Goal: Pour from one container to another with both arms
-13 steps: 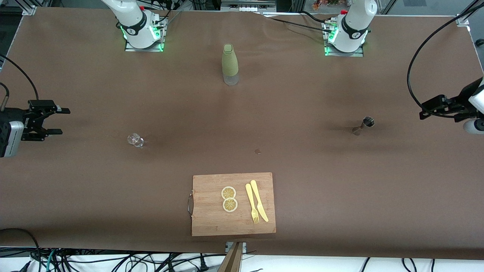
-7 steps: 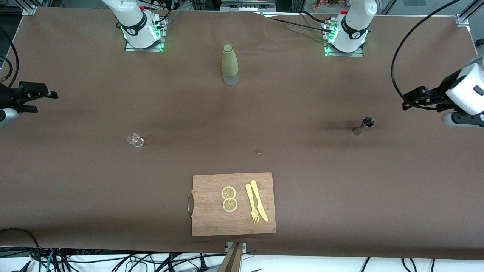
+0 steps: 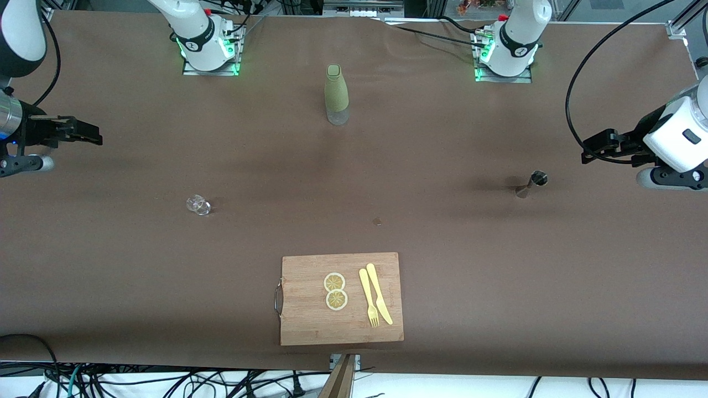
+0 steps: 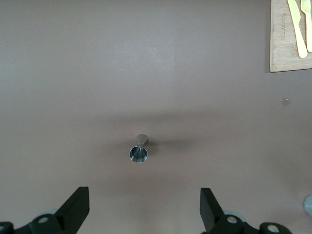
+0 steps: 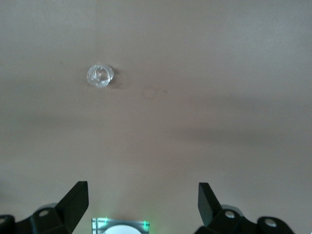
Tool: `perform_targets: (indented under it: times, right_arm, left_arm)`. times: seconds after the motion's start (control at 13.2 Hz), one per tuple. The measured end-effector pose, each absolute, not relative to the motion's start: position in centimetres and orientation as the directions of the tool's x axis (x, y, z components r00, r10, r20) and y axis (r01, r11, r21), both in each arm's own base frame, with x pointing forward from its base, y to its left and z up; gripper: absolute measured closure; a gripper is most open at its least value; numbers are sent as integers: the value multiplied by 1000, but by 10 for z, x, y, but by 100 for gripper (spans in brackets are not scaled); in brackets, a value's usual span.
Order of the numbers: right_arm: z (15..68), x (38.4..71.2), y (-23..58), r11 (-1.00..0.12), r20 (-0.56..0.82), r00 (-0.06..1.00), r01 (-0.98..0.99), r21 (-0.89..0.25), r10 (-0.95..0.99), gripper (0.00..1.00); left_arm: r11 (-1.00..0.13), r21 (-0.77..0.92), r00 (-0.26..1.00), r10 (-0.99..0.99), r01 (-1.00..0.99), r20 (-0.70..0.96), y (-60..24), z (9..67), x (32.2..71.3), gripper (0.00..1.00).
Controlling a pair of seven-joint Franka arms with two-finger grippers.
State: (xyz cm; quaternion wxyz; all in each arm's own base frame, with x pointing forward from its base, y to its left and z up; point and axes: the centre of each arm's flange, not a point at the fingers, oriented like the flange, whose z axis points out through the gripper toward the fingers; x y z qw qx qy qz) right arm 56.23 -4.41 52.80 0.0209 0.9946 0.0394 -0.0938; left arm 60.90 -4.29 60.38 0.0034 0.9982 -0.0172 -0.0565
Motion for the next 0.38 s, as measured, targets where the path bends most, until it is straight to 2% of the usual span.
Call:
perform_targets:
  times: [0.38]
  right_arm:
    - [554,561,-36,-998,-23,998,61,5,61,0]
  left_arm:
    - [-999,12,993,-38,-37,-114,-45,604,609,0]
